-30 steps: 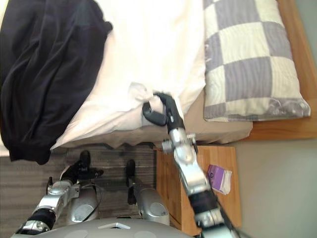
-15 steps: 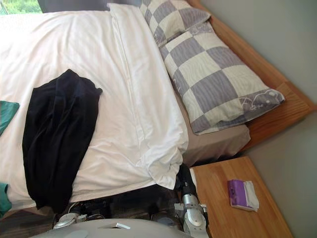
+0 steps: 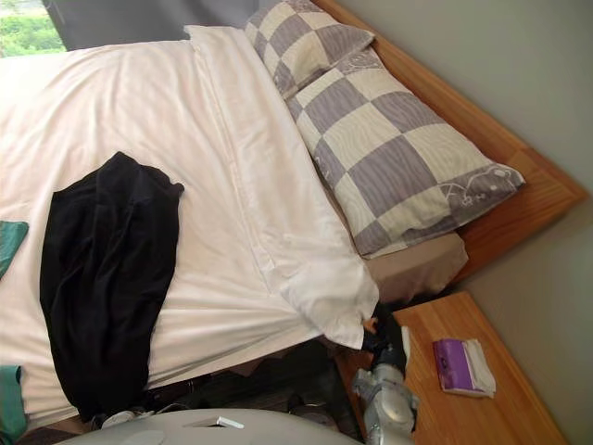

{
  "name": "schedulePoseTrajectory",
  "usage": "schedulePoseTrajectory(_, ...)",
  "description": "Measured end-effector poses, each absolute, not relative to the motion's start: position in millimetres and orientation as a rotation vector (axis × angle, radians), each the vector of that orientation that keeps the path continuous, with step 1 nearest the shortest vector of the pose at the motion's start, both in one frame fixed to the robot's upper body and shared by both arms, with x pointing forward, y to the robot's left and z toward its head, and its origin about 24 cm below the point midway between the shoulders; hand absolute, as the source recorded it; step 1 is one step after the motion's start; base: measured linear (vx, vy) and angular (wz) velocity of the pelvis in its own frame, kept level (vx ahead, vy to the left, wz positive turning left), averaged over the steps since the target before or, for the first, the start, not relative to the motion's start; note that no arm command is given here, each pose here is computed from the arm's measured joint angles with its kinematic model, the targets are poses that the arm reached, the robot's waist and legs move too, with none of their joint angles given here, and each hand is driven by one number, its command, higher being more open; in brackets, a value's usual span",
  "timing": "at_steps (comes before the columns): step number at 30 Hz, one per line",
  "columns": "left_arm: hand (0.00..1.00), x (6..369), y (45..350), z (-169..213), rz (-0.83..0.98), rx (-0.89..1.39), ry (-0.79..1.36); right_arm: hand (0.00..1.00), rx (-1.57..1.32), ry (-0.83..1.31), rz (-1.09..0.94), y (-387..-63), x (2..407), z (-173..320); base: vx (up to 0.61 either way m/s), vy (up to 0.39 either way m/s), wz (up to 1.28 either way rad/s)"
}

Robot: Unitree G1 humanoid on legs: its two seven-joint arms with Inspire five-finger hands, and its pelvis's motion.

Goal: Tidy up the quilt and then pick up the clothes from the bed and put them into the laundry hamper

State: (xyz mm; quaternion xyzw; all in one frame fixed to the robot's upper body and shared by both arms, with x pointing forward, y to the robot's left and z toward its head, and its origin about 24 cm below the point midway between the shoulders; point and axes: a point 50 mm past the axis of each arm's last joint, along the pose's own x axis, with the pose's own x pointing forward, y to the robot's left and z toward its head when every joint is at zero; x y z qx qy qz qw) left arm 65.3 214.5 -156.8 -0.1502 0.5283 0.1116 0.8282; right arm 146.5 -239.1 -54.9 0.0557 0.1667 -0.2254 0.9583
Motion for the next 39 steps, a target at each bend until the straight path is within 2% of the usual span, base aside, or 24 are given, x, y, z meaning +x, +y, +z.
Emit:
schedulePoseTrajectory(2, 1.00, 62.2, 215.2, -156.5, 0.257, -0.343, 1.118, 1.00, 0.092, 0.211, -0.419, -250.4, 159.7, -23.7, -0.02, 0.013, -0.12)
schedulePoseTrajectory(4, 1.00, 54.4, 216.3, -157.6, 0.290, -0.367, 1.135, 1.00, 0.111, -0.052, -0.541, -288.0, 171.4, 32.2, 0.03, 0.014, -0.04)
schedulePoseTrajectory(6, 1.00, 39.7, 219.2, -159.2, 0.327, -0.371, 1.166, 1.00, 0.107, -0.227, -0.620, -316.2, 173.2, 70.8, 0.08, 0.019, -0.15)
schedulePoseTrajectory(8, 1.00, 28.2, 224.8, -160.4, 0.366, -0.352, 1.194, 1.00, 0.079, -0.395, -0.663, -333.3, 168.2, 110.3, 0.12, -0.012, -0.14)
schedulePoseTrajectory(10, 1.00, 19.5, 227.4, -161.3, 0.394, -0.349, 1.218, 1.00, 0.060, -0.503, -0.651, -334.9, 163.9, 135.7, 0.08, -0.032, -0.07)
schedulePoseTrajectory(14, 1.00, 16.5, 225.5, -162.6, 0.395, -0.327, 1.232, 1.00, 0.026, -0.577, -0.558, -320.7, 166.5, 155.6, -0.02, -0.031, -0.01)
schedulePoseTrajectory(15, 1.00, 16.2, 225.0, -162.8, 0.399, -0.331, 1.230, 0.00, 0.030, -0.578, -0.541, -318.2, 168.8, 156.1, -0.08, -0.036, 0.10)
schedulePoseTrajectory(18, 1.00, 14.5, 222.1, -163.9, 0.395, -0.326, 1.244, 0.00, 0.090, -0.578, -0.441, -307.6, 179.3, 155.7, -0.10, -0.029, 0.14)
schedulePoseTrajectory(23, 1.00, 4.1, 215.7, -165.8, 0.363, -0.312, 1.289, 0.00, 0.268, -0.592, -0.115, -280.5, 196.5, 160.9, -0.08, -0.035, 0.16)
schedulePoseTrajectory(26, 1.00, 3.3, 213.5, -166.5, 0.337, -0.299, 1.302, 0.00, 0.383, -0.582, 0.137, -248.6, 217.2, 167.1, -0.07, -0.032, 0.22)
schedulePoseTrajectory(29, 1.00, 8.1, 215.6, -165.7, 0.297, -0.283, 1.286, 0.00, 0.514, -0.543, 0.378, -201.5, 237.4, 169.7, -0.05, -0.012, 0.29)
schedulePoseTrajectory(34, 1.00, 17.4, 219.7, -163.8, 0.250, -0.256, 1.247, 0.00, 0.646, -0.401, 0.487, -156.8, 261.2, 150.0, -0.03, 0.002, 0.43)
schedulePoseTrajectory(39, 1.00, 58.3, 220.8, -158.3, 0.163, -0.214, 1.156, 0.00, 0.749, -0.320, 0.364, -132.4, 287.5, 126.7, -0.07, 0.018, 0.30)
